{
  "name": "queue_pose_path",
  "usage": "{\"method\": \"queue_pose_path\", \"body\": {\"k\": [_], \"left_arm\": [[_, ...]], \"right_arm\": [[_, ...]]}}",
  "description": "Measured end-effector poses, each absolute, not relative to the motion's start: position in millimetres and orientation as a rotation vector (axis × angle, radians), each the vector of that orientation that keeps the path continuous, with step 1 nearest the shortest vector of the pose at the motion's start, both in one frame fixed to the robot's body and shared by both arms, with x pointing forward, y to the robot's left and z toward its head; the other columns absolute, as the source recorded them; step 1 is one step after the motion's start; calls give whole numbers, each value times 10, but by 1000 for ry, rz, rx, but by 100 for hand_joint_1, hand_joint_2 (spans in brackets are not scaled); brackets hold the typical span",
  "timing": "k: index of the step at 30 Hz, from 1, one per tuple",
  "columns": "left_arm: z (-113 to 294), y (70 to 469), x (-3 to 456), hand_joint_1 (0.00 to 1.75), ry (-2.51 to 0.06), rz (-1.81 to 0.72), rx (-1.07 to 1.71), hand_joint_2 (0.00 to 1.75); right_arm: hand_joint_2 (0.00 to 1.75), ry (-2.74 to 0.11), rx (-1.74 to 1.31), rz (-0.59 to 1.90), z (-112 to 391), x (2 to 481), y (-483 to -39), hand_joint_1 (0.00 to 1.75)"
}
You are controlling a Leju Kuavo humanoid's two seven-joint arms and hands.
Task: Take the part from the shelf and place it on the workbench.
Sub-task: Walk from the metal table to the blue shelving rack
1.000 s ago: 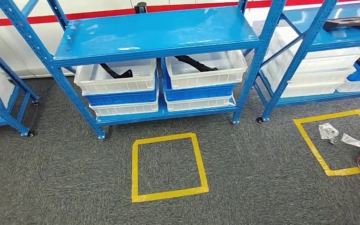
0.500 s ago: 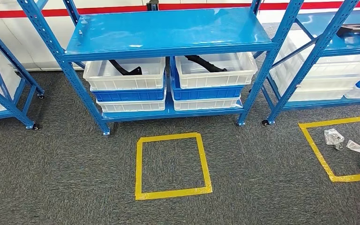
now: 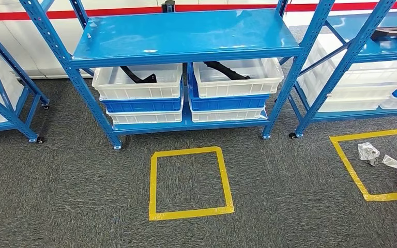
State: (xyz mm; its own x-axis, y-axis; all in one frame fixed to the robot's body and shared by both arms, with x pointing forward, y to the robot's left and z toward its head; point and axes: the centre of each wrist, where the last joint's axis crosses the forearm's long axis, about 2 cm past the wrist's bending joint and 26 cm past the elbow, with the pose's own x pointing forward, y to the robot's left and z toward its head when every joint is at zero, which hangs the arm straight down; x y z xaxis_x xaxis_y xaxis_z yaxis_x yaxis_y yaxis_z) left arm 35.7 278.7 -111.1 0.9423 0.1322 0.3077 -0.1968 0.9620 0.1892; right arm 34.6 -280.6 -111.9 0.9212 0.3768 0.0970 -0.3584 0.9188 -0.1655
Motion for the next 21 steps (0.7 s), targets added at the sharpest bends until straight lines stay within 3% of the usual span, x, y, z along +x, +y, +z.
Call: {"method": "queue_pose_path", "body": {"k": [21], "left_arm": [[-1115,2948,178,0,-278,87,102,0]], "right_arm": [[0,-185,-35,142,-1123,116,-2859,0]]}}
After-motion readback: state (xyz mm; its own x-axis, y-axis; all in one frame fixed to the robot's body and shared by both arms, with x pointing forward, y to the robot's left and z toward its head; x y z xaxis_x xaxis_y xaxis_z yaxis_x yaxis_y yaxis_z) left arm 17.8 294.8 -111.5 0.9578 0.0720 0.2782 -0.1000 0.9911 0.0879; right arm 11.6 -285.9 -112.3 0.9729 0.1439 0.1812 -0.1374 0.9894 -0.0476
